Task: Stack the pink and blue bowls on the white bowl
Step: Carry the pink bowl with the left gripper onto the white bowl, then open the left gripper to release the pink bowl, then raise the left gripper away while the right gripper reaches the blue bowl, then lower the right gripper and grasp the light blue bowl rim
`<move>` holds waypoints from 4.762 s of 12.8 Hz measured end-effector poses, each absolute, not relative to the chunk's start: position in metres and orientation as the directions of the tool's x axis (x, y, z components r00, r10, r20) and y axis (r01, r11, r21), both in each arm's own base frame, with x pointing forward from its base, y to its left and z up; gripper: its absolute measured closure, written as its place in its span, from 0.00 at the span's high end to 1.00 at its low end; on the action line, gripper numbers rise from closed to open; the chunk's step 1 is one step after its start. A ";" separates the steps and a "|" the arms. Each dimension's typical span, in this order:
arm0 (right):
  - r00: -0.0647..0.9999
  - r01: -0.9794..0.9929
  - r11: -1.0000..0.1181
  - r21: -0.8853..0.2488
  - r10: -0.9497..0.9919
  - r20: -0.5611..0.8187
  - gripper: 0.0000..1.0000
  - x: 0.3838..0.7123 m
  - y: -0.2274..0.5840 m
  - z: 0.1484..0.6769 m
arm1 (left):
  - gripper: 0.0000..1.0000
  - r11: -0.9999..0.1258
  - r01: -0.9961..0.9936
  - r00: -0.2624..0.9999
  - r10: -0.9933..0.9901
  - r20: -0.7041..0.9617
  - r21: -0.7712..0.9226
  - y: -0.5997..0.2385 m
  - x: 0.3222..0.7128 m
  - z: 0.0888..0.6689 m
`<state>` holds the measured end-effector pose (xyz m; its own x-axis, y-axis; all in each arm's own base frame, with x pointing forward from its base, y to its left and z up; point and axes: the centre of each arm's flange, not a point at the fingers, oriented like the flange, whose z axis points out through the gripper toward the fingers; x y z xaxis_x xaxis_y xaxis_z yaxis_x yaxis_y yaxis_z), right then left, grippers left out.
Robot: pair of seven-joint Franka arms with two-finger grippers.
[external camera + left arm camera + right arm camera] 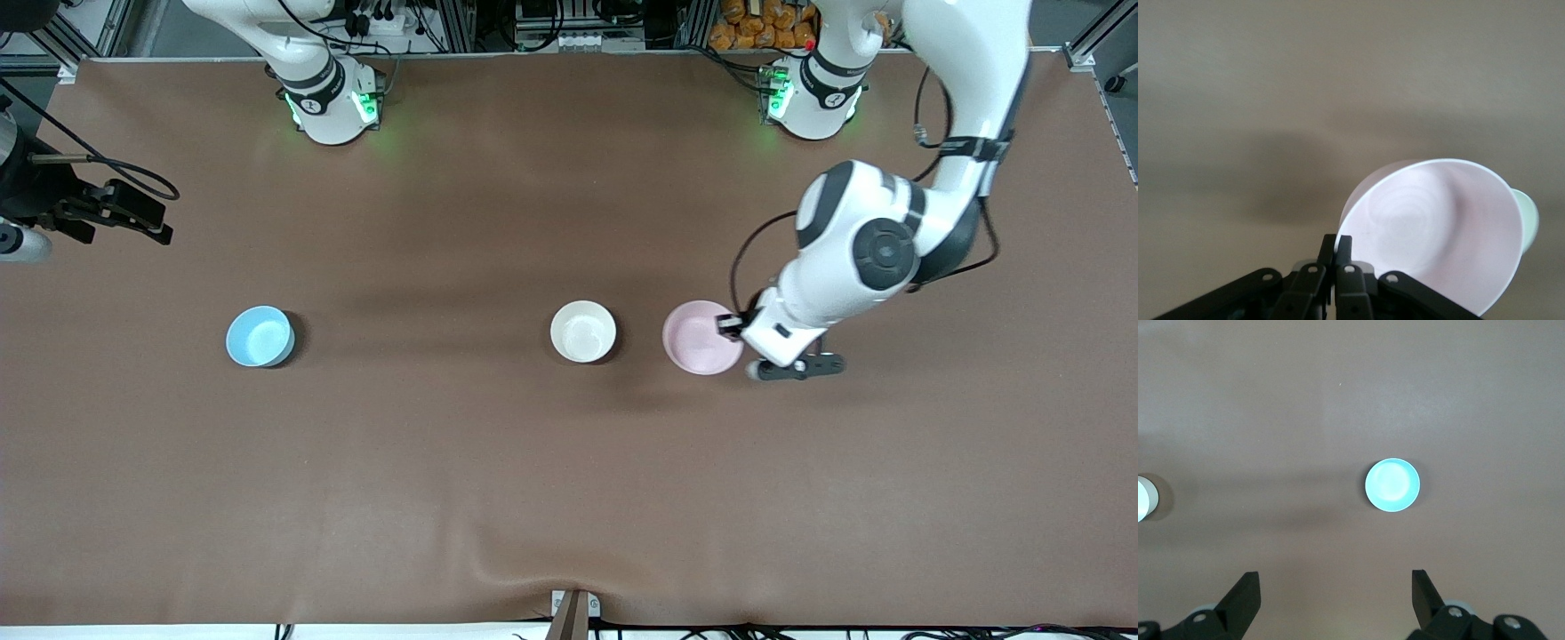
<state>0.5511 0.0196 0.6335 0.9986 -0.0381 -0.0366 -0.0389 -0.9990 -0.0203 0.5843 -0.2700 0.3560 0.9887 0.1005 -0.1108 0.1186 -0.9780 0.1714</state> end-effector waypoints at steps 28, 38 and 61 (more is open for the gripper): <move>0.998 -0.050 -0.997 0.050 -0.052 -0.043 1.00 0.559 0.000 0.623 | 0.64 -0.929 0.310 0.947 0.281 -0.157 0.203 -0.422 0.521 0.248; 0.983 -0.116 -0.993 -0.014 -0.113 -0.147 1.00 0.581 -0.121 0.477 | 1.00 -0.921 0.355 0.933 0.360 0.001 0.160 -0.200 0.576 0.518; 0.996 -0.003 -0.999 -0.042 0.001 -0.088 0.36 0.549 -0.136 0.213 | 1.00 -0.974 0.210 0.975 0.215 0.051 0.090 -0.014 0.539 0.633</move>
